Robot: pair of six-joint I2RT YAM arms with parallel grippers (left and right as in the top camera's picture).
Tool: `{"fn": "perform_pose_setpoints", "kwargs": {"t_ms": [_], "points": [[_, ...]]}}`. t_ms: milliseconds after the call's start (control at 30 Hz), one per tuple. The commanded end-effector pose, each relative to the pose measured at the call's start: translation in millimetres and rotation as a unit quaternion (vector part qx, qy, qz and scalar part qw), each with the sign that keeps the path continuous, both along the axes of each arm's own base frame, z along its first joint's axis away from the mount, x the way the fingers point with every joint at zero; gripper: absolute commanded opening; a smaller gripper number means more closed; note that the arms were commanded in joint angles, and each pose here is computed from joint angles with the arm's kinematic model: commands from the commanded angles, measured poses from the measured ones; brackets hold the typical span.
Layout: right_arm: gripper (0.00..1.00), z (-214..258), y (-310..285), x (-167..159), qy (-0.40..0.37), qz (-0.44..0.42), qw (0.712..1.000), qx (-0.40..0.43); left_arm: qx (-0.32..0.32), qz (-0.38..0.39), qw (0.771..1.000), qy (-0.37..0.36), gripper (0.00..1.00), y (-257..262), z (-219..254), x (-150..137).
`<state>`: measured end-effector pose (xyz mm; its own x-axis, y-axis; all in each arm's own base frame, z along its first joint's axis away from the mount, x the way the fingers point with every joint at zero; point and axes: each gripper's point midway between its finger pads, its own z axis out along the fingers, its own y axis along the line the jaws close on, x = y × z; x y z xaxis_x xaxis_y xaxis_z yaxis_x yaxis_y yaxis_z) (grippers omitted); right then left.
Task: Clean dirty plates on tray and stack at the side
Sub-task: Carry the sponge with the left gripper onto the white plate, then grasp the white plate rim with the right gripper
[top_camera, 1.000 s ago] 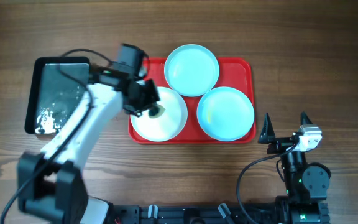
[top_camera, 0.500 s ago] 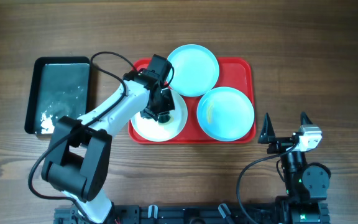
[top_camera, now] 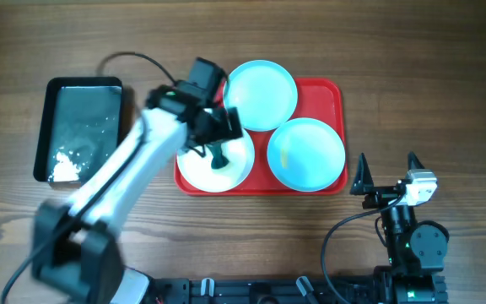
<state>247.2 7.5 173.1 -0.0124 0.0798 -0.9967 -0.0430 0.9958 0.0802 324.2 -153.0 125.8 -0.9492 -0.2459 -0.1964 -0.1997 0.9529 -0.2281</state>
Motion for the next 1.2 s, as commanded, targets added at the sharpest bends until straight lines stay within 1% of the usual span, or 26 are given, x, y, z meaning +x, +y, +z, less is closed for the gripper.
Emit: {"fn": "perform_pose_setpoints", "kwargs": {"t_ms": [0, 67, 133, 200, 233, 333, 367, 400, 433, 467, 500, 567, 633, 700, 733, 800, 833, 867, 900, 933, 967, 1000, 1033, 1100, 1133, 1167], "points": [[1.0, 2, 0, 0, -0.004, 0.0, 1.0, -0.006, -0.001, 0.073, 0.993, -0.088, 1.0, 55, 67, 6], [1.0, 5, -10, 0, -0.012, -0.027, 0.999, -0.042, -0.007, 0.156, 0.982, -0.109, 1.0, 111, 96, -8], [1.0, 21, -7, -1, -0.044, -0.021, 0.998, -0.034, -0.002, 0.189, 0.976, -0.106, 1.0, 133, 99, -15], [1.0, 38, 16, -5, -0.076, 0.048, 0.996, 0.024, 0.007, 0.232, 0.969, -0.082, 1.0, 160, 94, -27], [1.0, 37, 27, -6, -0.069, 0.085, 0.992, 0.057, 0.01, 0.243, 0.967, -0.072, 1.0, 167, 91, -30], [1.0, 65, 31, -13, -0.11, 0.113, 0.974, 0.16, 0.015, 0.266, 0.962, -0.054, 1.0, 180, 85, -37], [1.0, 83, 31, -19, -0.141, 0.125, 0.963, 0.194, 0.015, 0.266, 0.962, -0.054, 1.0, 180, 85, -37], [1.0, 117, 31, -34, -0.21, 0.144, 0.945, 0.206, 0.015, 0.266, 0.962, -0.054, 1.0, 180, 85, -37], [1.0, 146, 31, -50, -0.269, 0.154, 0.932, 0.189, 0.015, 0.266, 0.962, -0.054, 1.0, 180, 85, -37], [1.0, 169, 31, -62, -0.306, 0.155, 0.925, 0.166, 0.015, 0.266, 0.962, -0.054, 1.0, 180, 85, -37], [1.0, 184, 32, -66, -0.313, 0.152, 0.926, 0.148, 0.015, 0.266, 0.962, -0.055, 1.0, 180, 86, -37], [1.0, 205, 40, -58, -0.27, 0.148, 0.948, 0.086, 0.014, 0.266, 0.962, -0.057, 1.0, 181, 86, -36], [1.0, 208, 51, -36, -0.165, 0.159, 0.973, 0.023, 0.014, 0.266, 0.962, -0.058, 1.0, 181, 86, -35], [1.0, 195, 62, -13, -0.025, 0.186, 0.982, 0.002, 0.014, 0.266, 0.962, -0.057, 1.0, 181, 86, -36], [1.0, 188, 73, -6, 0.049, 0.221, 0.974, 0.008, 0.014, 0.266, 0.962, -0.057, 1.0, 181, 86, -36], [1.0, 190, 92, 9, 0.128, 0.281, 0.95, 0.049, 0.014, 0.266, 0.962, -0.057, 1.0, 181, 86, -36], [1.0, 189, 107, 15, 0.173, 0.325, 0.923, 0.11, 0.014, 0.266, 0.962, -0.057, 1.0, 181, 86, -36], [1.0, 179, 115, 19, 0.214, 0.345, 0.902, 0.145, 0.014, 0.266, 0.962, -0.057, 1.0, 180, 86, -36], [1.0, 171, 120, 23, 0.241, 0.358, 0.886, 0.168, 0.014, 0.266, 0.962, -0.057, 1.0, 180, 86, -35], [1.0, 169, 131, 33, 0.26, 0.394, 0.856, 0.21, 0.013, 0.266, 0.962, -0.057, 1.0, 180, 86, -36], [0.98, 168, 139, 42, 0.268, 0.422, 0.834, 0.231, 0.012, 0.266, 0.962, -0.057, 1.0, 180, 86, -36], [0.98, 167, 148, 46, 0.265, 0.454, 0.819, 0.228, 0.012, 0.266, 0.962, -0.057, 1.0, 180, 86, -36], [0.99, 156, 151, 60, 0.281, 0.436, 0.823, 0.23, 0.013, 0.266, 0.962, -0.057, 1.0, 180, 86, -36], [0.99, 119, 146, 86, 0.345, 0.314, 0.86, 0.208, 0.013, 0.266, 0.962, -0.056, 1.0, 180, 86, -36], [1.0, 104, 145, 89, 0.375, 0.265, 0.87, 0.181, 0.013, 0.266, 0.962, -0.056, 1.0, 180, 86, -36], [1.0, 90, 148, 89, 0.405, 0.232, 0.872, 0.147, 0.013, 0.266, 0.962, -0.057, 1.0, 180, 86, -36]]}}
